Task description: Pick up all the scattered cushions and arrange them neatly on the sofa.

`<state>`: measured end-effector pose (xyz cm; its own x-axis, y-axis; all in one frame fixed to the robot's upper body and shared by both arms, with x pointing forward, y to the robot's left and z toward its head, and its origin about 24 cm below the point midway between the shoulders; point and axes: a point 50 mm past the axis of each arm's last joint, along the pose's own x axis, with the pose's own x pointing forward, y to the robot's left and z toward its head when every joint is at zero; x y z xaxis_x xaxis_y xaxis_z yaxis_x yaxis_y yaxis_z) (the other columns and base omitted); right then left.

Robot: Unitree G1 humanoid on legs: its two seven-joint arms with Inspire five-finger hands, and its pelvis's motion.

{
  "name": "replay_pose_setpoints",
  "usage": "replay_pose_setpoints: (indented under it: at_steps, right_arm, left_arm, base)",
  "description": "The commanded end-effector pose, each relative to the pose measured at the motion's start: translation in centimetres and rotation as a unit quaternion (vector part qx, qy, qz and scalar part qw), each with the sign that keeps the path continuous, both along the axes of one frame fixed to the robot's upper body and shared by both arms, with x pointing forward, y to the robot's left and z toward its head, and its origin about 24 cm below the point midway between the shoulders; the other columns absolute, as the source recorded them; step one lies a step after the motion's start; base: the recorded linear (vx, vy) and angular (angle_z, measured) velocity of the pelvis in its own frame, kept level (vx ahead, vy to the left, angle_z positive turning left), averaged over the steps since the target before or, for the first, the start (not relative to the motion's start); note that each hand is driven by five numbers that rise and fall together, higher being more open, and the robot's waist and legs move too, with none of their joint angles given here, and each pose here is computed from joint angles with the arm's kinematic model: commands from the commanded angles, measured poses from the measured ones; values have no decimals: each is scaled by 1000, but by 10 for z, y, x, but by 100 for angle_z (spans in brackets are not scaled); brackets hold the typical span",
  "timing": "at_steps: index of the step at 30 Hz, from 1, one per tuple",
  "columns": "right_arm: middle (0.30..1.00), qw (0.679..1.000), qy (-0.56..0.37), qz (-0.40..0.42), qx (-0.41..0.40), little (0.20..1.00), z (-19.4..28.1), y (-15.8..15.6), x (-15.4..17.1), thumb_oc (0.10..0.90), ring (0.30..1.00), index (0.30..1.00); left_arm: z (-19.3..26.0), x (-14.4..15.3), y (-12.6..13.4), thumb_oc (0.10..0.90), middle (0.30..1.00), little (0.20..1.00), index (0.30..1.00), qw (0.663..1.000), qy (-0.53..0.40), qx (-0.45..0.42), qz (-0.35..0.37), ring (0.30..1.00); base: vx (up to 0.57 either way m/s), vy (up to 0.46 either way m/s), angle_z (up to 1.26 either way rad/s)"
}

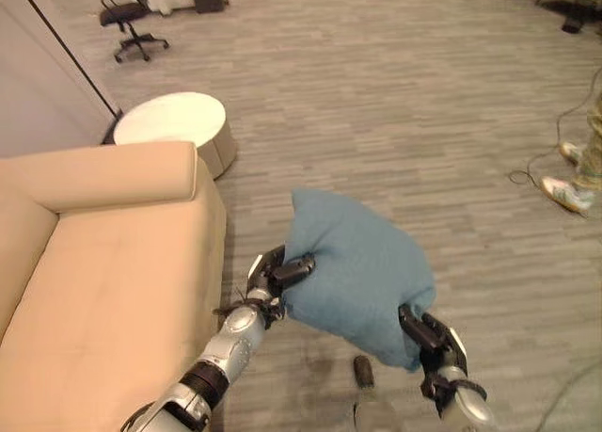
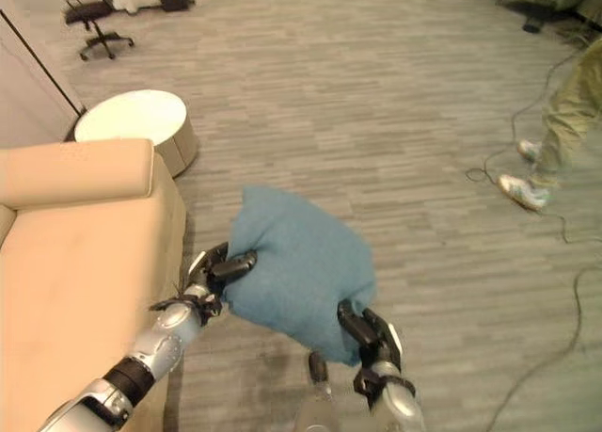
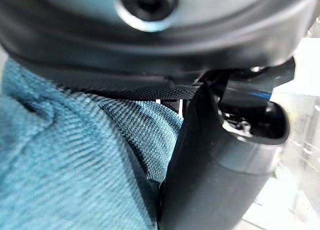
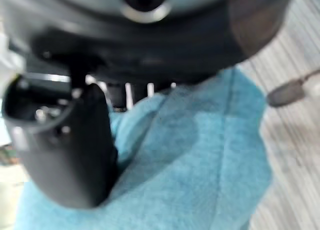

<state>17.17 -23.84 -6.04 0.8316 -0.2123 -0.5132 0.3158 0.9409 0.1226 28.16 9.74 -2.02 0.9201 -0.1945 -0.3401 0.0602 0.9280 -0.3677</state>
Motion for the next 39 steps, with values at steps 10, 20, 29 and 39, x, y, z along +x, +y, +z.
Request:
replay_pose_setpoints:
  at_steps: [10,20,29,39]
  right_arm:
    - [300,957,-233,170,16,300,80,52,58,400,300,300]
    - [300,953,-233,189,38,300,75,79,63,400,300,300]
    - [300,960,-212,180,33,300,65,69,48,400,300,300]
    - [300,964,-214,157,12,300,66,55,50,400,300,300]
  left_arm:
    - [111,32,-41,400,300,300,300,961,-236,-122,-74,300]
    - [88,22,-14,400,300,300,300,971,-197,-130,-40,300]
    - [87,22,-10,400,300,300,300,971,-202,-121,-31,300]
    - [85,24,-12,400,300,300,300,970,-190,-151,-14,300]
  base:
    - [255,-233,55]
    - [431,87,14]
    - [415,120,69]
    - [243,-189,134]
